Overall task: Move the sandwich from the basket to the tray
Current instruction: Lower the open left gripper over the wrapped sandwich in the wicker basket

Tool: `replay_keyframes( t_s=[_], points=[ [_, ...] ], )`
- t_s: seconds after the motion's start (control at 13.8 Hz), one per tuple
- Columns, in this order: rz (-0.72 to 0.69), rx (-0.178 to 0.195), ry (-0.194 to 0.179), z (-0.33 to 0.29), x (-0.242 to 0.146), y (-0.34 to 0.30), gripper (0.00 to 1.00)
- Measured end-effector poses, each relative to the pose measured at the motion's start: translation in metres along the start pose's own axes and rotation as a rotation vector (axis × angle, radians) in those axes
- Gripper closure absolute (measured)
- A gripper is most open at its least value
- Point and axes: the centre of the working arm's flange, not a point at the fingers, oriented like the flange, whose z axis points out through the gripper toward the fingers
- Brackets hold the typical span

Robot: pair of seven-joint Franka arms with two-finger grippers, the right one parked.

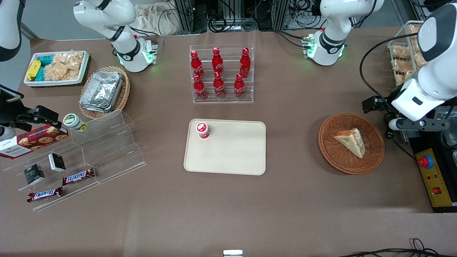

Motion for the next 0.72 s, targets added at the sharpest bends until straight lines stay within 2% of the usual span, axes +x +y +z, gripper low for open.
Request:
replay_keyframes(
  t_s=[0.29, 0.43, 0.58, 0.72],
  points=[
    [-0.005, -0.006, -0.031, 0.016, 0.011, -0.004, 0.00],
    [-0.049, 0.001, -0.066, 0.029, 0.012, -0.007, 0.00],
    [-0.207, 0.018, -0.100, 0.053, 0.012, -0.008, 0.00],
    [-0.353, 0.037, -0.090, 0.086, 0.014, -0.005, 0.00]
  ],
)
